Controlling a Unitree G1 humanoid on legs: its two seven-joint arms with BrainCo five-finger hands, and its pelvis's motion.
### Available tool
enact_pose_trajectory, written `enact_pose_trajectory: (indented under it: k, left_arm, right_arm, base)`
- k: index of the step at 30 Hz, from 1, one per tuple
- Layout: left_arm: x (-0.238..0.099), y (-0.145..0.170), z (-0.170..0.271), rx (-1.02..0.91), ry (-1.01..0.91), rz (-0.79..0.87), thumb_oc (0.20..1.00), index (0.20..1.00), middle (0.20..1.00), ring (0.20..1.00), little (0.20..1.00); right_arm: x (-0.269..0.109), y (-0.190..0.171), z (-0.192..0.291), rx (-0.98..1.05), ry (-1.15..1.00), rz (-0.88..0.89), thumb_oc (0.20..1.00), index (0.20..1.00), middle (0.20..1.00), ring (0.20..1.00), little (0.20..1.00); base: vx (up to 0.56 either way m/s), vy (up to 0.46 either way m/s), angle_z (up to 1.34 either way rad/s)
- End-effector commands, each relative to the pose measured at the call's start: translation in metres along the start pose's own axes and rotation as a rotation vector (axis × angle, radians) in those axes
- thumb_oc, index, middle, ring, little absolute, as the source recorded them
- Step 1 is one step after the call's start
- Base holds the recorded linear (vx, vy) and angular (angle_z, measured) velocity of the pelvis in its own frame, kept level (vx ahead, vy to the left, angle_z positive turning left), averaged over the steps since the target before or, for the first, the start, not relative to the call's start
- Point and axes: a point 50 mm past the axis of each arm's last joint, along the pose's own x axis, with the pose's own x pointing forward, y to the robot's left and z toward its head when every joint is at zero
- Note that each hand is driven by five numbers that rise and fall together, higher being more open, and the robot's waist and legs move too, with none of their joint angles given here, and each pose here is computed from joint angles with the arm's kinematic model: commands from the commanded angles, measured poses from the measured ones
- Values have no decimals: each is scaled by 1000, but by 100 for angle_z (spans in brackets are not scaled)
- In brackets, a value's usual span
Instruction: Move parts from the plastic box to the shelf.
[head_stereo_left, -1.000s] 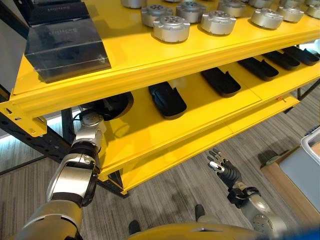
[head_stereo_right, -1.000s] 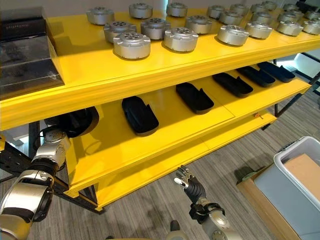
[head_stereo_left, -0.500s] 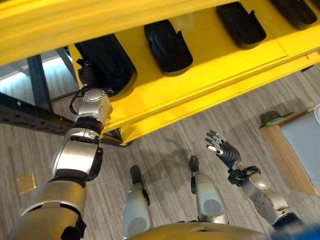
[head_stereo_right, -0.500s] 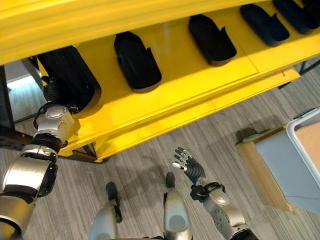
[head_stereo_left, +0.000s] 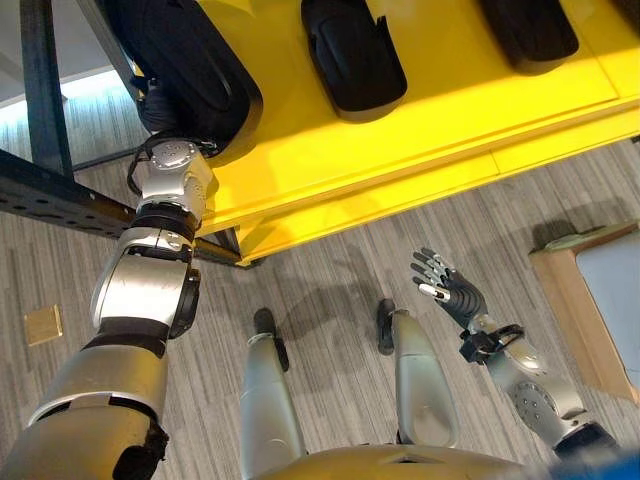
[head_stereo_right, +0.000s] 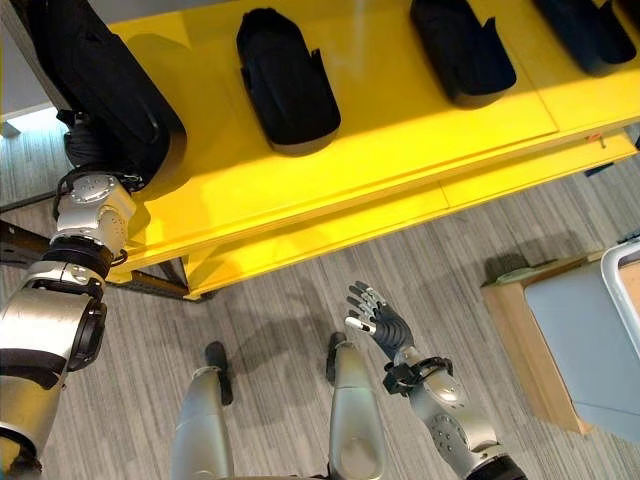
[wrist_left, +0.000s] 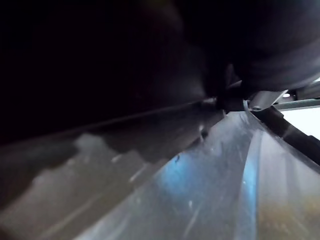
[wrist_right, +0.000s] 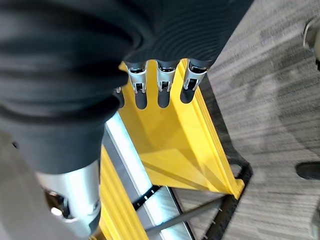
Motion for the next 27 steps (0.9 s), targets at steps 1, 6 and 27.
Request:
enact_pose_trajectory:
  k: [1, 6, 27]
  left_arm:
    - [8, 17, 32, -26, -138, 43, 200, 200, 200, 200, 200]
    - [10, 18, 43, 31, -176, 40, 200, 200, 200, 200, 200]
    - [12, 34, 29, 96, -162, 39, 200, 200, 200, 200, 200]
  right_arm:
    - [-5, -2, 9, 5, -66, 1, 1000, 1000, 1000, 1000, 1000]
    - [-7, -6, 14, 0, -79, -5, 1000, 1000, 1000, 1000, 1000]
    - [-13, -12, 22, -14, -77, 9, 1000, 1000, 1000, 1000, 1000]
  base:
    - [0, 0, 0]
    - [0, 0, 0]
    - [11, 8, -2]
